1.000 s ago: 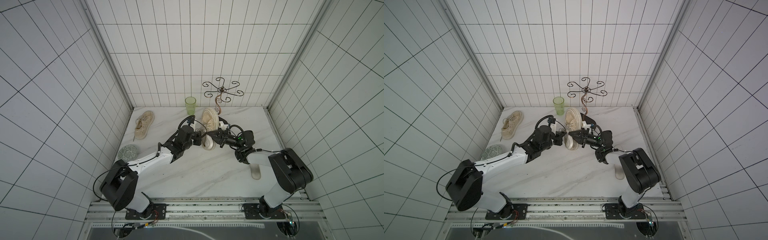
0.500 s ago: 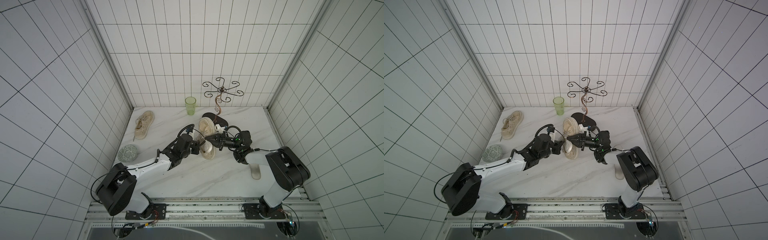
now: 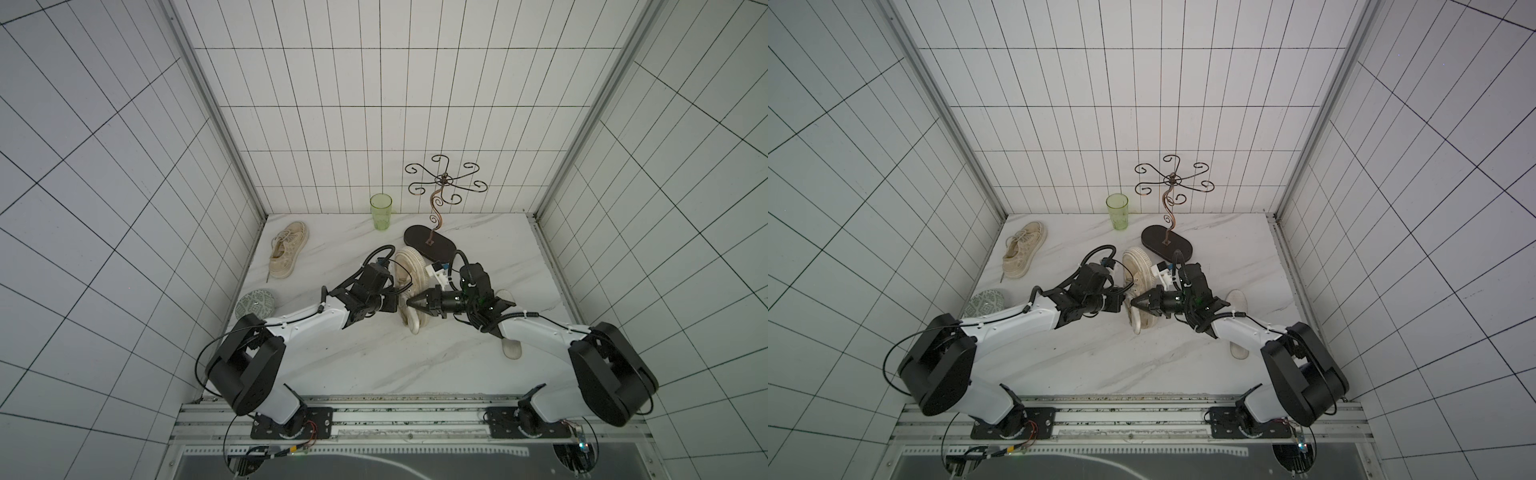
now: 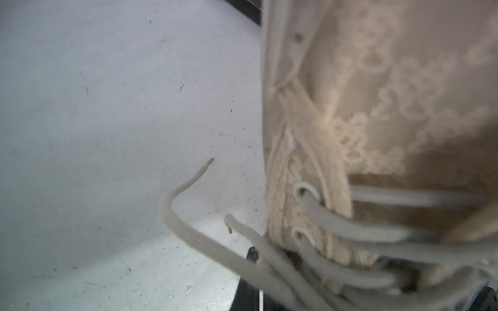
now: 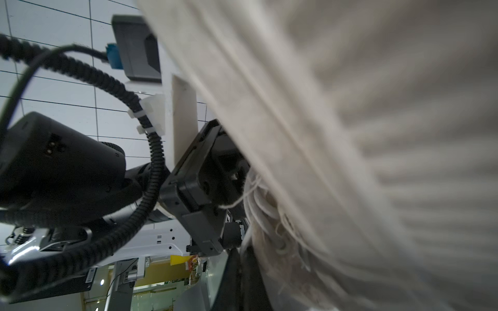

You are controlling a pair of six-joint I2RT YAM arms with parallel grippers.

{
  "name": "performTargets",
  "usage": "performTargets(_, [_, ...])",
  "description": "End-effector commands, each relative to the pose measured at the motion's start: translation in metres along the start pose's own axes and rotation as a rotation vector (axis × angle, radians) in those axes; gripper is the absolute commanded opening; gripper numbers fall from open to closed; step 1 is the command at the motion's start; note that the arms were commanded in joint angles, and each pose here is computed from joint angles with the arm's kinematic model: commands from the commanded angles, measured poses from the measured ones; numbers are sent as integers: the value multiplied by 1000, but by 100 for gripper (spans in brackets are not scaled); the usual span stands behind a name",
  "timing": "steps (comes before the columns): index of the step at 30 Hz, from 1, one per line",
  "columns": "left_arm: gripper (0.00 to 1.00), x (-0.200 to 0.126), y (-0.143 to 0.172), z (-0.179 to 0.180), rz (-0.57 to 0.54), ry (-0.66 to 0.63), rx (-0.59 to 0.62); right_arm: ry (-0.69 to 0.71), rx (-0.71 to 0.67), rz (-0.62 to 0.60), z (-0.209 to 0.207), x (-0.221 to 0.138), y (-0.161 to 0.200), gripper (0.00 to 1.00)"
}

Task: Remove the insole from the shoe

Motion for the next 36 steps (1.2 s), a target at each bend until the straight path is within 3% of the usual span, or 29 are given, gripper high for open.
performTargets(1, [0,-2,-9,31,-33,-145,-72,-59,-160,253,20,-3,39,0])
performTargets(7, [0,-17,-18,32,-31,-141,-91,60,-187,306,16,-2,52,0])
performTargets(17, [0,-53,-45,44,-74,-124,-145,287,-285,387,19,3,44,0])
performTargets(25, [0,-47,-45,49,-59,-123,-173,194,-306,388,39,7,43,0])
performTargets(36, [0,-30,-15,47,-37,-59,-284,199,-387,494,33,72,34,0])
Point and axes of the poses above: each gripper's point midway between its finger pads, its own x axis out along the fingers, its own z axis along the line the jaws close on, y = z × x, the point moved 10 cm from there along -x, back along the fingers, and after that the axes turned 3 degrees about x, right-handed, at the moved point
